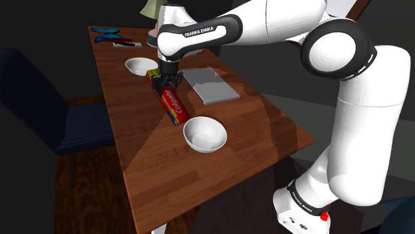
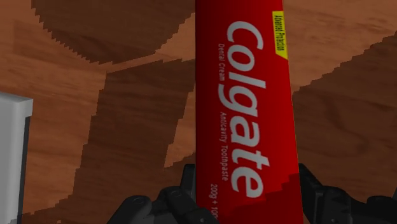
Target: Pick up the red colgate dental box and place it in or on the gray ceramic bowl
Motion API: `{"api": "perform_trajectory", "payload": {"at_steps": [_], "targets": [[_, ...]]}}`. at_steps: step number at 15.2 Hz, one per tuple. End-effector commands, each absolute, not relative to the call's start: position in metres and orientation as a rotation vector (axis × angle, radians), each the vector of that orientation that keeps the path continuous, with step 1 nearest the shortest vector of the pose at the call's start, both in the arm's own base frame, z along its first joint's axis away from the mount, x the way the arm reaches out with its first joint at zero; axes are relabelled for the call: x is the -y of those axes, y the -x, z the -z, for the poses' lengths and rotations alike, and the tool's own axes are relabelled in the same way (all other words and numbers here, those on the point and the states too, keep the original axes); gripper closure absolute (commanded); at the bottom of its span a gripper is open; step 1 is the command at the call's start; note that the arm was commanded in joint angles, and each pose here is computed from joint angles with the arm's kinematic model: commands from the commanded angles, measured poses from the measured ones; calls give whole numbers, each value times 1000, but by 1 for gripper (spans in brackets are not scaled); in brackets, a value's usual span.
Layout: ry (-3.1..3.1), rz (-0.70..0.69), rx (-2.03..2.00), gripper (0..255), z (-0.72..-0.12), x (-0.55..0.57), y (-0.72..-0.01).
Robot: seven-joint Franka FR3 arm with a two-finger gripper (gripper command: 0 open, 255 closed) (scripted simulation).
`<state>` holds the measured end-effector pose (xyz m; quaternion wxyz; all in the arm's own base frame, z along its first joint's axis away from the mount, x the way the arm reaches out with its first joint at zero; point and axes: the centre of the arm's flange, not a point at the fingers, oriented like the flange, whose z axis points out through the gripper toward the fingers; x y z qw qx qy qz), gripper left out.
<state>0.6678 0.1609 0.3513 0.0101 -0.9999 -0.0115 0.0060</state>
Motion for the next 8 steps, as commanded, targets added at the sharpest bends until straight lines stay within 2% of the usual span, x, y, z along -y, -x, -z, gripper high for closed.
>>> {"api": "perform_trajectory", "payload": {"at_steps": [1,8], "targets": [[3121,-18,36,255,-362,-160,-668],[3121,-18,36,255,-391,-157,-655]]}}
